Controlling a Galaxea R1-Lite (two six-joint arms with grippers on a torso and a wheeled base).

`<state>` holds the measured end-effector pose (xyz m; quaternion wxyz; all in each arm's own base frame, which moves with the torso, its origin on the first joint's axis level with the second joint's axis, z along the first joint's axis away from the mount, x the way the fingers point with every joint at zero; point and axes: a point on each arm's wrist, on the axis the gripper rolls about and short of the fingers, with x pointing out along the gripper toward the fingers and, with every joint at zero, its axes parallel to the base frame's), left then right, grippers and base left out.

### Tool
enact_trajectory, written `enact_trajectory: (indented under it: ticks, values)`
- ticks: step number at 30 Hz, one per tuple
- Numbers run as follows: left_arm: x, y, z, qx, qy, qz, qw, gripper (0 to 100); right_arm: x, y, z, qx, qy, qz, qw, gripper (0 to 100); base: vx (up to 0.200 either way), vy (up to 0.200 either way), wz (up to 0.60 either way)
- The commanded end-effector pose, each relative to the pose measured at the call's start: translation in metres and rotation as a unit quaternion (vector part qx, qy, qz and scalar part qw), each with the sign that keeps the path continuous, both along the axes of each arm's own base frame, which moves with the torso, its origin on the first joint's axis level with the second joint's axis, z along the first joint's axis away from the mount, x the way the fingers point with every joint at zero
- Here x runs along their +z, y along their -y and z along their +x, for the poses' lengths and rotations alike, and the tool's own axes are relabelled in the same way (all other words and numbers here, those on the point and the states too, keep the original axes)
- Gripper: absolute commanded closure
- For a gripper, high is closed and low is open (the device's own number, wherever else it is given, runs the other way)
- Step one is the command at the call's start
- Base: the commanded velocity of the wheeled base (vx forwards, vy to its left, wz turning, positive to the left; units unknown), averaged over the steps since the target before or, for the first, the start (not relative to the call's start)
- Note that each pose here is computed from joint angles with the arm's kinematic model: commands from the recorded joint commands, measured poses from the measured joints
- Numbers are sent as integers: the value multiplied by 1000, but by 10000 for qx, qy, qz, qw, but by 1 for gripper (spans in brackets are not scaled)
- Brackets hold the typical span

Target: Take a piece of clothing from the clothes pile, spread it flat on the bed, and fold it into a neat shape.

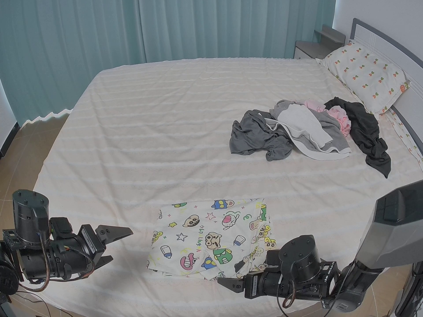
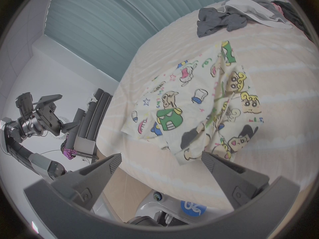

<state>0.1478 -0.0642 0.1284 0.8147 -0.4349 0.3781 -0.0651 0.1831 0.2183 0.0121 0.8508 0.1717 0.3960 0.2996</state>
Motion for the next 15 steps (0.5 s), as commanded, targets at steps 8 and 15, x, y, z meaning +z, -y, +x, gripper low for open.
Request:
enact_trajectory:
  ticks: [8, 15]
  values:
    - [-4, 1, 3, 1, -100, 40, 9999, 0, -16, 0, 0, 4, -209, -202, 9996, 0, 0, 0, 0]
    - [-7, 2, 5, 19, -94, 20, 10000, 0, -22, -13, 11, -185, -181, -88, 9996, 0, 0, 0, 0]
